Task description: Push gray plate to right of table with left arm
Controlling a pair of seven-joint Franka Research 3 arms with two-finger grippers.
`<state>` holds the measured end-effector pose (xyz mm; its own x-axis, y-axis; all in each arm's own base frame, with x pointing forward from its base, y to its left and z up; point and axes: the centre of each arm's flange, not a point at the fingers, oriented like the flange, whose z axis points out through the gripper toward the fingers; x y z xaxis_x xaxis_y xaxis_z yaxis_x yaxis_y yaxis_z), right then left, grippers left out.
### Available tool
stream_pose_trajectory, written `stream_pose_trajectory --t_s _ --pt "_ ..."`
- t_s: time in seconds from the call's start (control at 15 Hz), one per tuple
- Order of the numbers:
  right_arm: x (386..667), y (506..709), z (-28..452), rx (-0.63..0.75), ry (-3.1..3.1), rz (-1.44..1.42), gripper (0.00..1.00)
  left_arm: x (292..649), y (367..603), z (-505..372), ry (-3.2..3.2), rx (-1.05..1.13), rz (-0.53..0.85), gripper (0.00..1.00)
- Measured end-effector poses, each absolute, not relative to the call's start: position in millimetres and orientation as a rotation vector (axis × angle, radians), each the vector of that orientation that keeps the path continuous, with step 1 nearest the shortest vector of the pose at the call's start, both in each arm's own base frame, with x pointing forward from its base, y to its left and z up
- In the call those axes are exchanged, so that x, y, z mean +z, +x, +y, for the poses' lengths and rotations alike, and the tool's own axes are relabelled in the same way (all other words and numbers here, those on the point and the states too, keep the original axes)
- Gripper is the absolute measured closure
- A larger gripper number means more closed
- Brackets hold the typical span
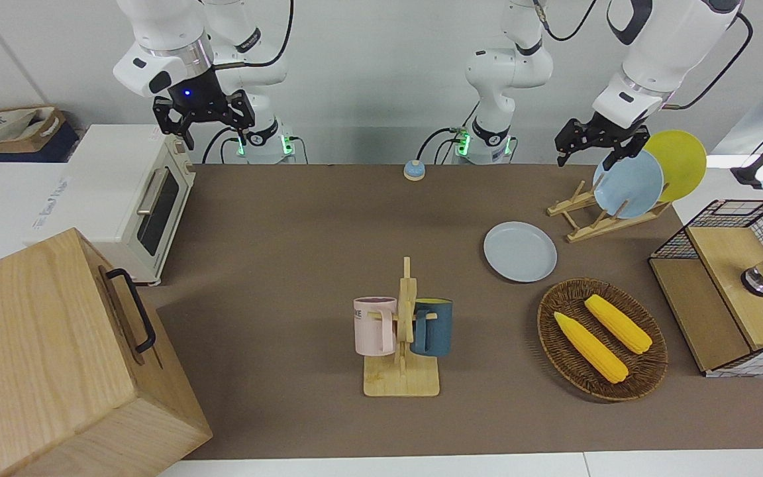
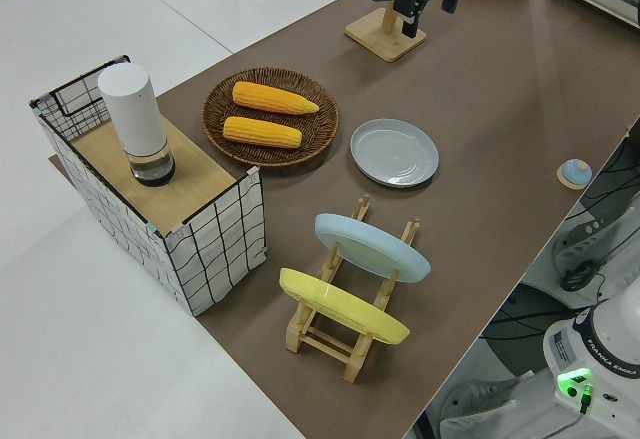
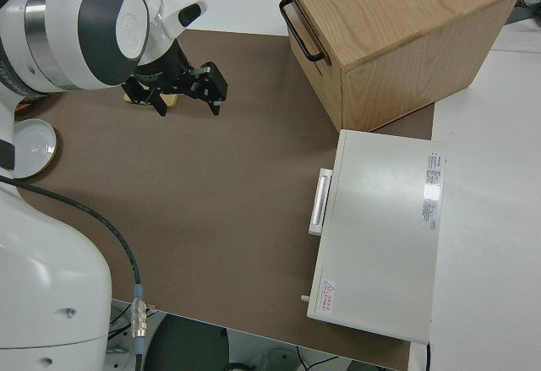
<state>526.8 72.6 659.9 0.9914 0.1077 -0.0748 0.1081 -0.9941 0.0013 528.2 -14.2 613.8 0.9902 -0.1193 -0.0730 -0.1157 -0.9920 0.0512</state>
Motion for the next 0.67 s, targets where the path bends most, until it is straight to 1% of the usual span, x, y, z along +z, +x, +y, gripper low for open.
stream_pose_trajectory --t_s 0.67 --pt "659.9 526.8 72.6 -0.117 3.129 0.17 0.01 611.3 527.8 -14.3 3.086 -0.131 -0.182 0.0"
